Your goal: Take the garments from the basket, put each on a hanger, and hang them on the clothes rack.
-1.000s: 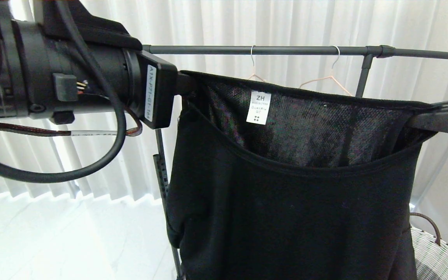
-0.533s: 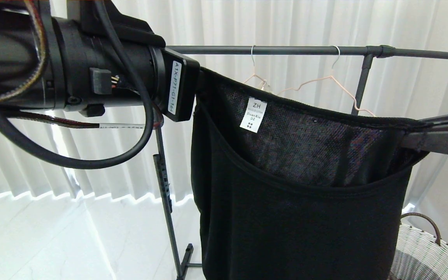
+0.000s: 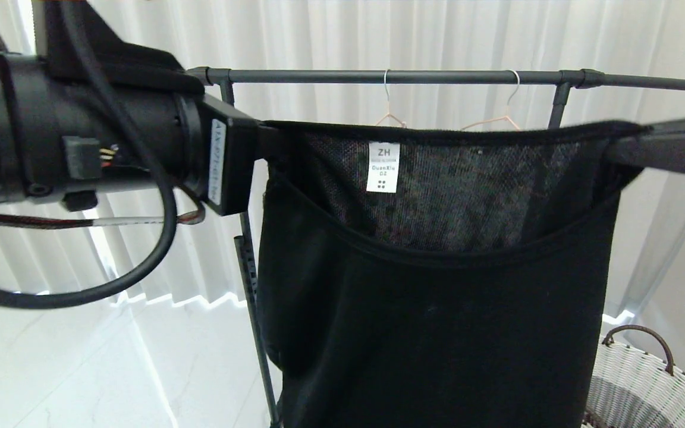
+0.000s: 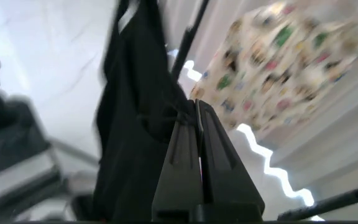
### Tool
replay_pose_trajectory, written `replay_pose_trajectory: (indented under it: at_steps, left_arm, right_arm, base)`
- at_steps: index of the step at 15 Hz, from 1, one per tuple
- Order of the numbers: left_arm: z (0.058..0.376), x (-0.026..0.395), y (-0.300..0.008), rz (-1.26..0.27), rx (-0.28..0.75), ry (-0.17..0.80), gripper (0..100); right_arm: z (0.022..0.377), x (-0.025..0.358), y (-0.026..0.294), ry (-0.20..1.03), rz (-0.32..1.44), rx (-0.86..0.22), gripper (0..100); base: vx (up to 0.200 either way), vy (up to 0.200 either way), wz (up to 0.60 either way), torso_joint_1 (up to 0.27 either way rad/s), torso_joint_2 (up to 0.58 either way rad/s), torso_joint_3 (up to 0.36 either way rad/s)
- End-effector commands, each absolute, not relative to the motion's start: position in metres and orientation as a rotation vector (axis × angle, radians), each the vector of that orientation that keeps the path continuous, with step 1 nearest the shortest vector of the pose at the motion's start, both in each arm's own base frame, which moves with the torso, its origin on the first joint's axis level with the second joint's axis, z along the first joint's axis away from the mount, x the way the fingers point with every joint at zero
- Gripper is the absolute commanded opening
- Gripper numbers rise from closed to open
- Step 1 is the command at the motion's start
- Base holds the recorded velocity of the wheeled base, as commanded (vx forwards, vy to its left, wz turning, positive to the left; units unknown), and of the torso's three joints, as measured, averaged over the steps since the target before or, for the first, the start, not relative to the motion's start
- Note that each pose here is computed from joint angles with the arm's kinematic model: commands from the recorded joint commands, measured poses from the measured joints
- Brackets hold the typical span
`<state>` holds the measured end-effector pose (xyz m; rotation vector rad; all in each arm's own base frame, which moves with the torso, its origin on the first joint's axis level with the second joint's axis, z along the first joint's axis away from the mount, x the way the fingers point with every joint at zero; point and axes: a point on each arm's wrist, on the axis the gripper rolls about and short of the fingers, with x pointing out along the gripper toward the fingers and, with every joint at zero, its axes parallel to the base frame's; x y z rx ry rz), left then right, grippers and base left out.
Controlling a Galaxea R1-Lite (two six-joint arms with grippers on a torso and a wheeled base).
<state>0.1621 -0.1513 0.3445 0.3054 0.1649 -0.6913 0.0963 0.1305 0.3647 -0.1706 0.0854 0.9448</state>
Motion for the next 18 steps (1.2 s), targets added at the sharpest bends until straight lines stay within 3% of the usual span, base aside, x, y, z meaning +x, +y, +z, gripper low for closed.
replay_pose_trajectory:
  at_steps: [1, 4, 7, 18]
  left_arm:
    - [0.345, 0.131, -0.126, -0.701, 0.293, 0.130, 0]
    - [0.341, 0.109, -0.113, -0.690, 0.298, 0.111, 0]
    - [0.332, 0.087, -0.121, -0.759, 0.330, 0.107, 0]
    - [0.330, 0.075, -0.131, -0.812, 0.350, 0.097, 0]
  right_arm:
    - [0.356, 0.130, 0.156, 0.088, 0.885, -0.166, 0]
    - [0.347, 0.157, 0.183, 0.072, 0.876, -0.160, 0]
    - [0.340, 0.168, 0.199, 0.057, 0.880, -0.155, 0]
    - [0.339, 0.167, 0.204, 0.053, 0.896, -0.156, 0]
  base:
    - [0.000, 0.000, 0.00, 0.000, 0.00, 0.000]
    - [0.000, 0.000, 0.00, 0.000, 0.00, 0.000]
    - [0.000, 0.000, 0.00, 0.000, 0.00, 0.000]
    - [0.000, 0.000, 0.00, 0.000, 0.00, 0.000]
